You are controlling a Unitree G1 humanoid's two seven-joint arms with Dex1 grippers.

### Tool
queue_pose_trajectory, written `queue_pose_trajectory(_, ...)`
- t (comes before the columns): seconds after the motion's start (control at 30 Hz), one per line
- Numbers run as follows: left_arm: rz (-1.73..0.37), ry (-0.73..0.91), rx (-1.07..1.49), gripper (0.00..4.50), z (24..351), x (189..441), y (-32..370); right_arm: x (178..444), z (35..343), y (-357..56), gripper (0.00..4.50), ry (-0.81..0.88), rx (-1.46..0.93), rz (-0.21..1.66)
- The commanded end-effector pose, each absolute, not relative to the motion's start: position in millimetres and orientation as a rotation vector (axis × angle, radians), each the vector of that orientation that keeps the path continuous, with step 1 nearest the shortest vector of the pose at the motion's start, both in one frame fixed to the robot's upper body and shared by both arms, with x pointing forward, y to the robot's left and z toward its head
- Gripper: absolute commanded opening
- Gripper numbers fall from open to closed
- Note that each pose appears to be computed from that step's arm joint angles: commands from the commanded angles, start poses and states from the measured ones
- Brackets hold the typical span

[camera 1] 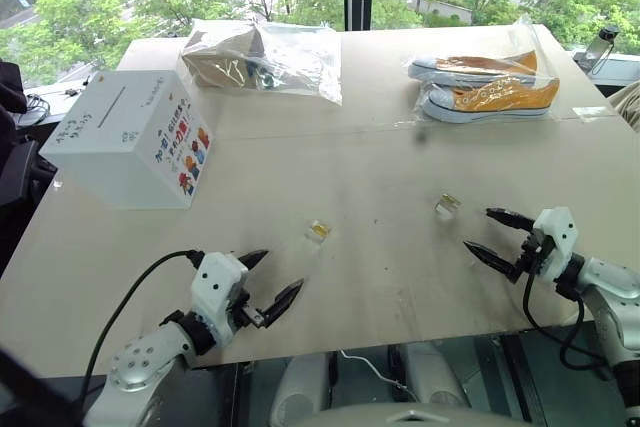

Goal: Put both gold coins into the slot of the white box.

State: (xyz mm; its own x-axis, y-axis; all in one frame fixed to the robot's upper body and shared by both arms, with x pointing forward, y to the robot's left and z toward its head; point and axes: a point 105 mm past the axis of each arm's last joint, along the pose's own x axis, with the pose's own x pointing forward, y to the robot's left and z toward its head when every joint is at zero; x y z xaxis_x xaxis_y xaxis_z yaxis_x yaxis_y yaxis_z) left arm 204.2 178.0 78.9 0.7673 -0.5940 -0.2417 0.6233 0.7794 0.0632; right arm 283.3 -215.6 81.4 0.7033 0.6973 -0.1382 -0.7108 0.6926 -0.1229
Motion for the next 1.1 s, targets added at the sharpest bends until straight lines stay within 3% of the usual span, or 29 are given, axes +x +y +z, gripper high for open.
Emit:
queue_pose_trajectory(0.03, -0.704, 0.153, 0.207, 4.47, 101, 206, 182, 296, 113, -211, 4.50, -0.022, -0.168, 0.760)
queue_pose_trajectory(0.33, -0.945, 0.004, 0.231, 4.47, 157, 213, 147, 326, 124, -186, 4.50, -0.033, -0.172, 0.749)
queue_pose_trajectory(0.5, -1.024, 0.026, 0.242, 4.47, 163, 209, 135, 331, 123, -182, 4.50, -0.023, -0.176, 0.752)
queue_pose_trajectory(0.6, -1.030, 0.036, 0.243, 4.50, 163, 208, 134, 329, 118, -180, 3.34, 0.000, -0.182, 0.767)
queue_pose_trajectory(0.63, -1.028, 0.037, 0.244, 4.50, 164, 209, 134, 329, 117, -180, 2.70, 0.003, -0.183, 0.770)
queue_pose_trajectory(0.83, -1.029, 0.041, 0.250, 4.50, 163, 208, 133, 328, 110, -178, 0.03, 0.032, -0.191, 0.784)
queue_pose_trajectory(1.1, -1.023, 0.048, 0.258, 4.50, 161, 211, 134, 325, 112, -179, 0.03, 0.026, -0.172, 0.778)
